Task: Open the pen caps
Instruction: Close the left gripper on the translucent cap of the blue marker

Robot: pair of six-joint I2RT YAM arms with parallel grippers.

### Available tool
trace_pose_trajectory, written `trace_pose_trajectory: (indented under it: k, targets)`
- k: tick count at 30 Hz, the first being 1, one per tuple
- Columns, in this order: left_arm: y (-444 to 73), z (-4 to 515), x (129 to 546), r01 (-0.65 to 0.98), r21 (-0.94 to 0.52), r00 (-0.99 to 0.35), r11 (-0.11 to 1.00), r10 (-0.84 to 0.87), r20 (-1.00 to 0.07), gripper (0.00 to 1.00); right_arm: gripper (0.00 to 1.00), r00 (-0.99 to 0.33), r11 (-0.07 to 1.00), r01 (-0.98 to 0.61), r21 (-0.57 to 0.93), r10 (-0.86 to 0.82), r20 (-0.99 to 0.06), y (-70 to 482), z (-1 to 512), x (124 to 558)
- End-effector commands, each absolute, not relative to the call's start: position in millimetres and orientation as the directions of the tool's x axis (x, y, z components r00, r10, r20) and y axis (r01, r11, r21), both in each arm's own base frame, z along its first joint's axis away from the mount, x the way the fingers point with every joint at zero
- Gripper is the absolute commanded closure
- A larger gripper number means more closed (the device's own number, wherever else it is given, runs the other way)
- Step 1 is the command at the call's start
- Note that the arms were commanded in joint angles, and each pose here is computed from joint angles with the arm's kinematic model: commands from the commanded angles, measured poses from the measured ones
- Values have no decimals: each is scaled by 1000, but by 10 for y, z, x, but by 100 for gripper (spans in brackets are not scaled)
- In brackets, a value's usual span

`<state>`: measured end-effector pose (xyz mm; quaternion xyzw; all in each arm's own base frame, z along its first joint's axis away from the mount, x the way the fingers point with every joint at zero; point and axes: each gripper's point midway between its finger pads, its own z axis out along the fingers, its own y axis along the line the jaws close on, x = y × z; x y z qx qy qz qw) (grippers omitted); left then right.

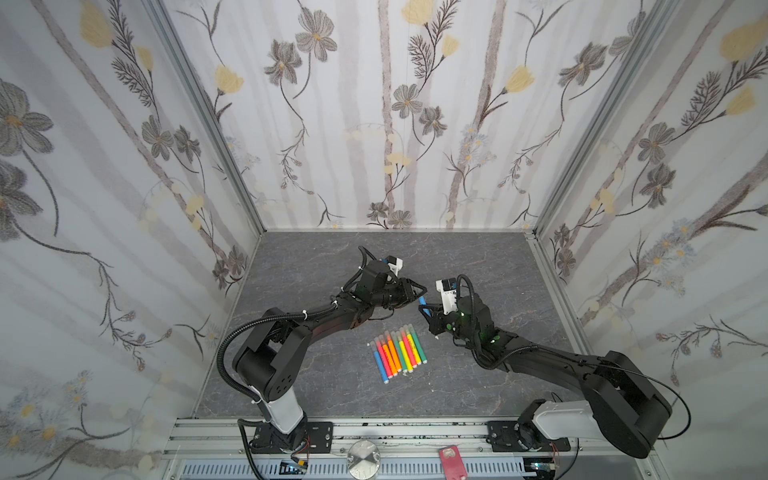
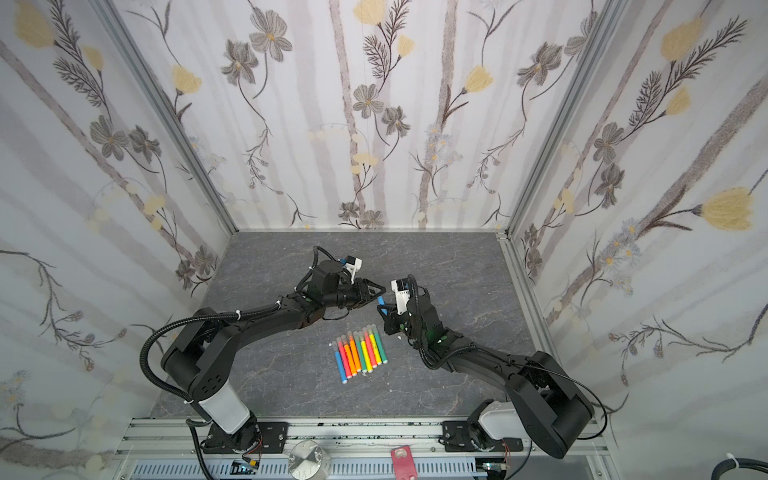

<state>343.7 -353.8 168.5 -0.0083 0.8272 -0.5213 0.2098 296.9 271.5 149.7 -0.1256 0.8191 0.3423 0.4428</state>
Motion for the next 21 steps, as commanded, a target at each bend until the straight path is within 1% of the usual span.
trace_pose_trajectory:
  k: [1,4,6,9,13,16,18,21]
  targets:
    - [-3529,1702,3483,225,-850,-901,476,-231,-368,71,100,-569,723,-520,455,104,-815,2727,1534,2954]
    - [-3531,1705,3488,227,-849,-900,478,-231,-370,78,100,-569,721,-519,459,109,-815,2726,1544,2953]
    - [-3534,1694,3484,225,-849,-901,477,-229,-368,81,100,-568,721,-518,460,113,-815,2723,1556,2956]
    - [-3539,1701,3478,227,-853,-902,471,-229,-366,81,100,-565,721,-518,461,117,-817,2722,1574,2956]
    - [-3538,1707,3467,228,-853,-903,469,-227,-366,75,100,-568,722,-514,463,118,-815,2721,1565,2963]
    - [-3538,1697,3470,226,-855,-903,468,-228,-363,74,100,-570,721,-514,465,118,-813,2740,1563,2975]
    - [-3538,1690,3465,226,-855,-904,466,-227,-363,77,100,-572,720,-513,468,119,-811,2750,1558,2983]
    - [-3541,1691,3460,227,-856,-904,464,-226,-362,84,100,-573,718,-513,470,121,-811,2756,1559,2989]
